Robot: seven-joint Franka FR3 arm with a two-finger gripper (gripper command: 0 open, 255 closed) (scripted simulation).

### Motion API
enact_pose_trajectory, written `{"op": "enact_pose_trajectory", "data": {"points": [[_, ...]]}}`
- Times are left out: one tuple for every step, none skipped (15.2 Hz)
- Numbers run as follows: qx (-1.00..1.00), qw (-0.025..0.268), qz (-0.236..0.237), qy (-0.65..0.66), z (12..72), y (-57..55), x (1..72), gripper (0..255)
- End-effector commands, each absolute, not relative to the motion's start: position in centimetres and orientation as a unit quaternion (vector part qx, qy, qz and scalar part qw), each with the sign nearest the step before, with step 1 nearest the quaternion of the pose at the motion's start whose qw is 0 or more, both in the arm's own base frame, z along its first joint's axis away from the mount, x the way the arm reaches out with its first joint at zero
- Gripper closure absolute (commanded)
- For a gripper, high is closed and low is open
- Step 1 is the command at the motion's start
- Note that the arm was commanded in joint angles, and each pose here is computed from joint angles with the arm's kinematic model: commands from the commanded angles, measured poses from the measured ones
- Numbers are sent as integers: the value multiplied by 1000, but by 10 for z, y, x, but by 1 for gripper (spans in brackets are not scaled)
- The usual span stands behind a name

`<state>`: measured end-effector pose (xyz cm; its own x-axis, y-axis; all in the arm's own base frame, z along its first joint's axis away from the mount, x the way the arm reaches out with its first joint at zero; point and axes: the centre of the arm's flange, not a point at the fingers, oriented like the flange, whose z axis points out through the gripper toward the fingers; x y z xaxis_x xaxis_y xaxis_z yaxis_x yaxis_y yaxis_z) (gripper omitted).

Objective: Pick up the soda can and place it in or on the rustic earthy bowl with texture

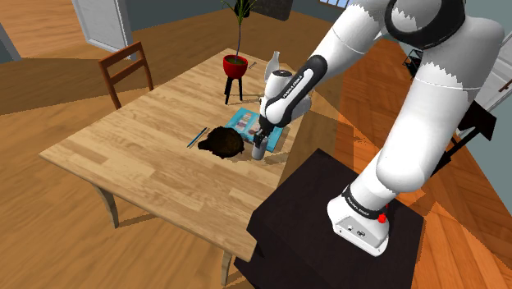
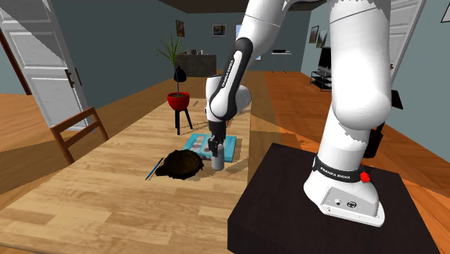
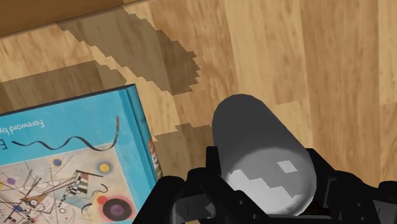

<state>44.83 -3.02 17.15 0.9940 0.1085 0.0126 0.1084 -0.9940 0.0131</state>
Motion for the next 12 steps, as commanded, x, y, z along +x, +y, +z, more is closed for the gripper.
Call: {"op": "enact_pose_trajectory", "data": {"points": [[998,6,7,54,182,-30,448,255],[998,6,7,54,187,-30,448,255],[998,6,7,54,193,-30,448,255],[998,6,7,54,198,-30,448,255],[998,6,7,54,203,-30,448,255],[998,6,7,54,208,-30,448,255],[998,6,7,54,214,-30,448,255],[998,6,7,54,219,-30,448,255],[998,6,7,54,224,-30,448,255],[998,6,7,54,230,-30,448,255],[998,6,7,54,235,-30,448,255],[998,6,7,54,240,-30,448,255]]}}
